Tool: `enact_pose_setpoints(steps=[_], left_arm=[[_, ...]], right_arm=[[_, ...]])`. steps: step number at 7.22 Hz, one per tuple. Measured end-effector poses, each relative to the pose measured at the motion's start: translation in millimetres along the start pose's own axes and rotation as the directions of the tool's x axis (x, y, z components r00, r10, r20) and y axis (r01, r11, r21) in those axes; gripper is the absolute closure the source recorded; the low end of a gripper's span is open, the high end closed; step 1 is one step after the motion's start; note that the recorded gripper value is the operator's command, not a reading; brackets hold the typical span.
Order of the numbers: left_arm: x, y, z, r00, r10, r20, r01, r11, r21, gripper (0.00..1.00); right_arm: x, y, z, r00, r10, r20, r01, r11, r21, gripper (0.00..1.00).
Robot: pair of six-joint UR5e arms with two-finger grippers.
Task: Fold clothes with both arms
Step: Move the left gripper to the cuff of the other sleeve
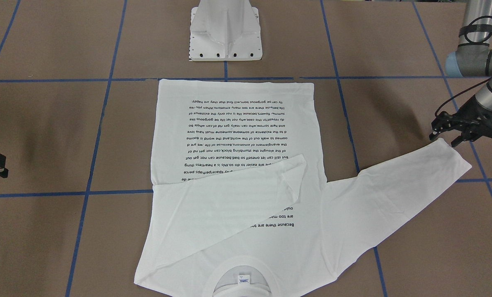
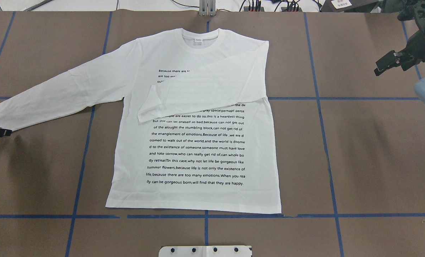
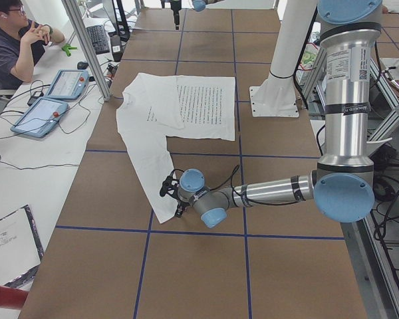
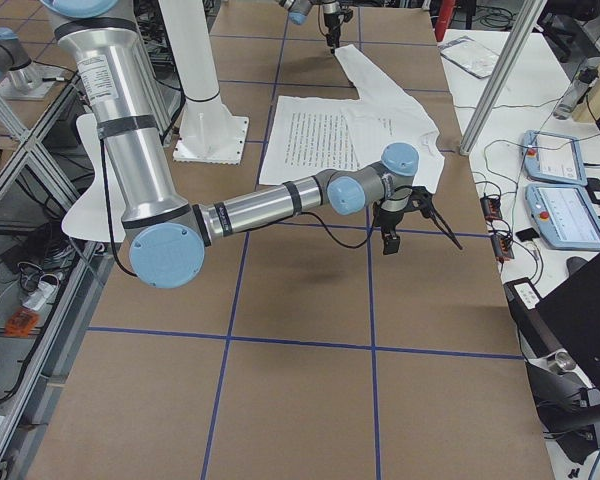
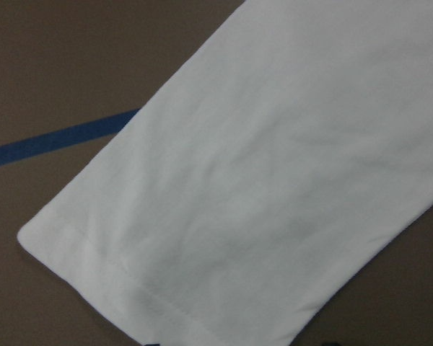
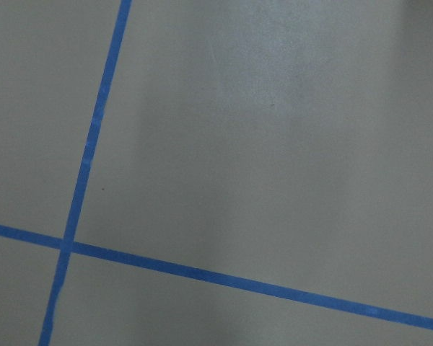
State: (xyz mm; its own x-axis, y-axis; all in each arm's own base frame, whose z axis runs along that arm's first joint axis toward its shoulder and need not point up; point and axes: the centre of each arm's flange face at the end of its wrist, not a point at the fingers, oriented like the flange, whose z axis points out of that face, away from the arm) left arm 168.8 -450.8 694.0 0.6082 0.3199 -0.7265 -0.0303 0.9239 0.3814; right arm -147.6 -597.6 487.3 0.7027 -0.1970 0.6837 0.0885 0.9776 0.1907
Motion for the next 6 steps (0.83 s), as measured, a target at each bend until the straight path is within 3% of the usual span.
enact_pose_setpoints(steps=[5,6], left_arm=[[0.9,0.5,2.0,1.0,0.006,0.008,-0.006,1.0,0.002,0.34],[1.0,0.6,2.0,1.0,0.007,0.008,-0.007,1.0,0.003,0.42]], right_arm=[[1.6,2.5,0.6,1.0,0.003,-0.003,-0.003,1.0,-0.001,0.0],[1.8,2.7,0.7,1.0,0.003,-0.003,-0.003,1.0,-0.001,0.0]])
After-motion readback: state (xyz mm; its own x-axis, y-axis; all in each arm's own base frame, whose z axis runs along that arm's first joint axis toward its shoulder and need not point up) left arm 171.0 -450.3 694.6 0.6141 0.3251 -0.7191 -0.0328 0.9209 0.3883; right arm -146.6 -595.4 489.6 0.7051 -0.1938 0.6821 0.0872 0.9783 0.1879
